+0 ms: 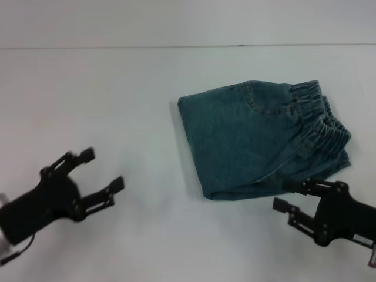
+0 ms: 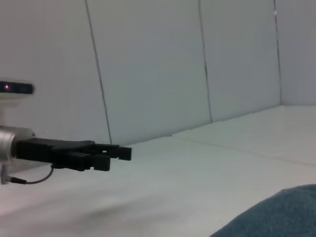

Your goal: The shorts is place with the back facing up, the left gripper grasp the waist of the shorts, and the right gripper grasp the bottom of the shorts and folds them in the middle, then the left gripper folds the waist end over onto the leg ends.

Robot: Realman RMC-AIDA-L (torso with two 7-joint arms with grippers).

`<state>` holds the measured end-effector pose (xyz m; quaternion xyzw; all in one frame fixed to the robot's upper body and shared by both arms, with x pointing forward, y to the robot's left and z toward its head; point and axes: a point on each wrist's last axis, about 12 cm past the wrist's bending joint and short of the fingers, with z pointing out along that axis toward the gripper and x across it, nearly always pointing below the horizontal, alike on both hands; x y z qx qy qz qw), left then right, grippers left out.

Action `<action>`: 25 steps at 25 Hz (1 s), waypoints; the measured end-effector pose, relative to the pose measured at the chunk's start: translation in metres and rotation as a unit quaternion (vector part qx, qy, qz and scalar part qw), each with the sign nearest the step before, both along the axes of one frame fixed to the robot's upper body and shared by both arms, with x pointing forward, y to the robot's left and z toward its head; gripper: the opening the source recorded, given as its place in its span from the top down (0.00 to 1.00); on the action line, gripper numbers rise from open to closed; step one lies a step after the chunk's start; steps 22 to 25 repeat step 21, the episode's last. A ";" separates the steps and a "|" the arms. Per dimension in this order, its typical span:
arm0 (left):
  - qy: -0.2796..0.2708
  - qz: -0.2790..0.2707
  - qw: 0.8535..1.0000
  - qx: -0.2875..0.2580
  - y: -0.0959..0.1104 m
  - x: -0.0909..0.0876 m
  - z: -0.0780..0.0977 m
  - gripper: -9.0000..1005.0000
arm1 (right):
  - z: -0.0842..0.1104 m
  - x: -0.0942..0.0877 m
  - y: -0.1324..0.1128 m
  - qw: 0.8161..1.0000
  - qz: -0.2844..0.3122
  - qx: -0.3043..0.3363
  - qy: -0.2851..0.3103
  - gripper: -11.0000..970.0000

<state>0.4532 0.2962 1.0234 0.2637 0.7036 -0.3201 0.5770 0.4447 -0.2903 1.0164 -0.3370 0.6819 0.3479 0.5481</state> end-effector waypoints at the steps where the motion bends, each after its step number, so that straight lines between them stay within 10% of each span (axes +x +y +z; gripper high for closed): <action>1: 0.002 0.005 1.000 0.001 0.002 -0.004 -0.002 0.07 | -0.002 -0.001 0.002 1.000 0.001 -0.005 -0.010 0.66; 9: -0.006 0.052 0.999 -0.002 0.019 -0.040 -0.013 0.07 | -0.006 -0.006 0.006 0.999 0.007 -0.022 -0.048 0.47; 21: -0.005 0.022 1.000 0.010 0.023 -0.053 -0.013 0.07 | -0.005 -0.003 0.006 0.998 0.019 -0.034 -0.052 0.02; 25: -0.005 0.022 1.000 0.010 0.023 -0.053 -0.013 0.07 | -0.005 -0.003 0.006 0.998 0.019 -0.034 -0.052 0.02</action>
